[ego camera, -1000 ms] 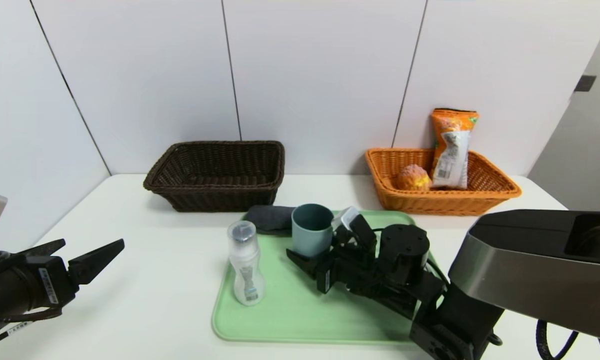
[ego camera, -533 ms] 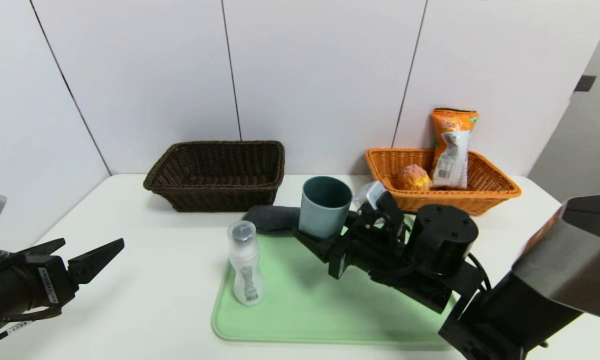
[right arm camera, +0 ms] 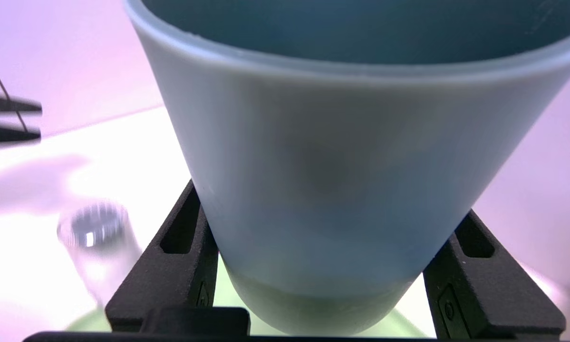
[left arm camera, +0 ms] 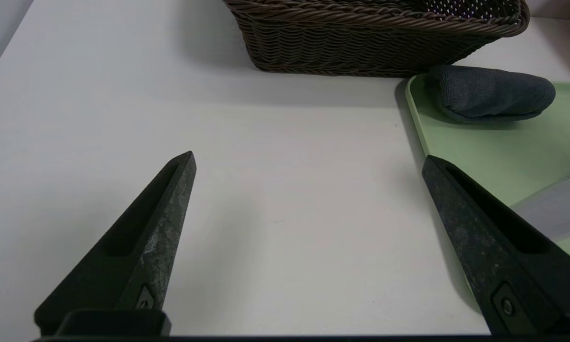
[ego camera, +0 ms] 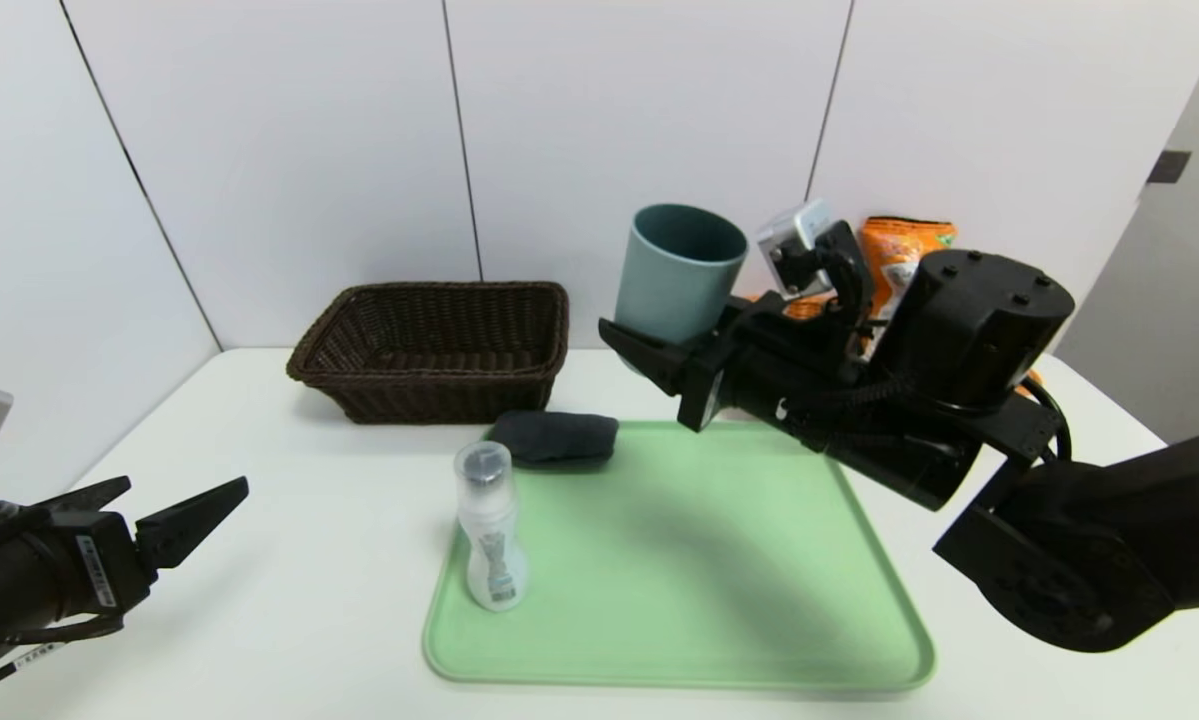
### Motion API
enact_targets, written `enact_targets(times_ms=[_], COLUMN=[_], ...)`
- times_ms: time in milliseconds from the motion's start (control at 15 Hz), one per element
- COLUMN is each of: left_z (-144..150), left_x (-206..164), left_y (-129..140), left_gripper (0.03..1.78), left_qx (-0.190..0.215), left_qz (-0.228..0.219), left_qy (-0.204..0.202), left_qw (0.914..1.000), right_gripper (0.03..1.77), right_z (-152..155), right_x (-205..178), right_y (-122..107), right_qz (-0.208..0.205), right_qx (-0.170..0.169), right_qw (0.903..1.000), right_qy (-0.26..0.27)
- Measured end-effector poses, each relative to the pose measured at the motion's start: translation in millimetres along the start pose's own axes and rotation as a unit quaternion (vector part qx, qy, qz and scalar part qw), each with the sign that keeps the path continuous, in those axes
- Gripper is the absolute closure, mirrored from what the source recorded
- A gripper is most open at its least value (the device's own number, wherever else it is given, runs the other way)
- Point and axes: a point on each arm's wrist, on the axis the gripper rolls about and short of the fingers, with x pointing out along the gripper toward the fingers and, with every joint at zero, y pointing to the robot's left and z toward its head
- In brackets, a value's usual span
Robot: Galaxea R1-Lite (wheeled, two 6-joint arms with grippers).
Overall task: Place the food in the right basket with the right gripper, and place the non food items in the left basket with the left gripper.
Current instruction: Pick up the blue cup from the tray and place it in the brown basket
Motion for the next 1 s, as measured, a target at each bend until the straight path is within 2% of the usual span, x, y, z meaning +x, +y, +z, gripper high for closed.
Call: enact_targets(times_ms=[200, 400, 733, 1000], left_z=[0, -1, -9, -10], left_x=[-1, -2, -4, -6], left_y=[0, 0, 1, 1], left_gripper=[0.12, 0.12, 0.12, 0.12], left_qx=[0.000, 0.000, -0.001, -0.002], left_qz=[0.000, 0.000, 0.002, 0.002], left_qy=[-0.002, 0.000, 0.009, 0.007], left_qw=[1.0000, 1.0000, 1.0000, 1.0000], right_gripper=[0.66, 0.66, 0.66, 0.66], right_z=[16, 14, -9, -39], right_x=[29, 63, 116, 145], right_y=[-6, -10, -14, -5], right_qz=[-0.002, -0.003, -0.059, -0.054], right_qx=[-0.005, -0.008, -0.027, -0.039], right_qw=[0.9997, 0.9991, 0.9967, 0.9977], right_qy=[-0.026, -0.042, -0.048, -0.016])
